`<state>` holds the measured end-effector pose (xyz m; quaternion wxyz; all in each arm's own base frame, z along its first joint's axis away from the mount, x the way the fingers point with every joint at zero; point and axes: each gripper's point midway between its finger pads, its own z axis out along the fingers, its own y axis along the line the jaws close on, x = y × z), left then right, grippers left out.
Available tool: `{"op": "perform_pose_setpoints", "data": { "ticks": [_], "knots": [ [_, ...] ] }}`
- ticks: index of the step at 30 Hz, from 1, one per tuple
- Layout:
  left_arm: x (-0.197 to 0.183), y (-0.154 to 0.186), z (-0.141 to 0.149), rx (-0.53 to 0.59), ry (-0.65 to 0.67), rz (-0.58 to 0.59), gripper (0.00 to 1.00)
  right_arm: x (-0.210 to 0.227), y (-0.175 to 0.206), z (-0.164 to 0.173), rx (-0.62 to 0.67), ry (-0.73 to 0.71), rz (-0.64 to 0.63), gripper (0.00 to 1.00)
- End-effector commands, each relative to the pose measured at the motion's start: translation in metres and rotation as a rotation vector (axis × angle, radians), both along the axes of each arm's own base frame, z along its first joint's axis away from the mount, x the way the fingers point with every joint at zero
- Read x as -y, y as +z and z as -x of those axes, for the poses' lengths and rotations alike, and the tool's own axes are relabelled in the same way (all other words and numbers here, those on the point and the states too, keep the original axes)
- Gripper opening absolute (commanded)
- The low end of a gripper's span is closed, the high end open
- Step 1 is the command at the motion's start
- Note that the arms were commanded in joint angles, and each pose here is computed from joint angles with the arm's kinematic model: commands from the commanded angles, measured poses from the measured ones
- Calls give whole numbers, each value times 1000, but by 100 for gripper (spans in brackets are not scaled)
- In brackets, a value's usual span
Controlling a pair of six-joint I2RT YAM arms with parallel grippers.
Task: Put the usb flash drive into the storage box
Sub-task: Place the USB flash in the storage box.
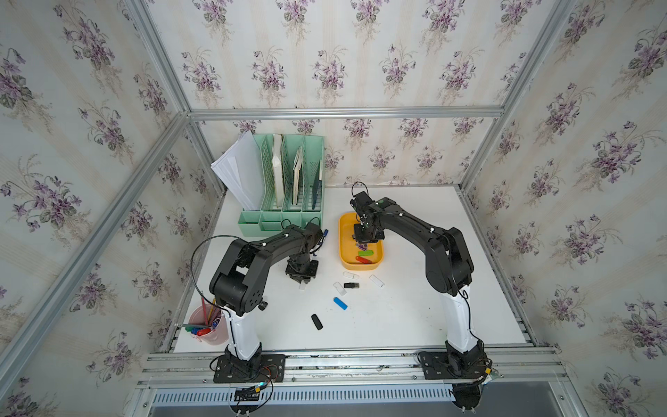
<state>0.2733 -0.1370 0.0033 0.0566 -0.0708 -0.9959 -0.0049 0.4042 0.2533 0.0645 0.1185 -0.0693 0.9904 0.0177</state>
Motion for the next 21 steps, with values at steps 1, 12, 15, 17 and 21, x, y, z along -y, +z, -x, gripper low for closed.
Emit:
{"op": "perform_pose_setpoints", "data": {
  "ticks": [1, 12, 15, 17, 21],
  "knots": [
    [4, -17, -2, -3, -2, 16, 25, 15, -3, -2, 3, -6, 95, 16],
    [4, -18, -1, -6, -1, 20, 25, 29, -19, 0, -24, -13, 172, 16],
    [5, -19, -1, -7, 0, 23, 25, 32, -20, 4, -44, -5, 187, 16],
    [5, -18, -2, -4, 0, 24, 26, 33, -21, 6, -58, 1, 193, 16],
    [5, -19, -2, -5, -1, 24, 26, 31, -24, 9, -84, 13, 193, 16]
  ]
}}
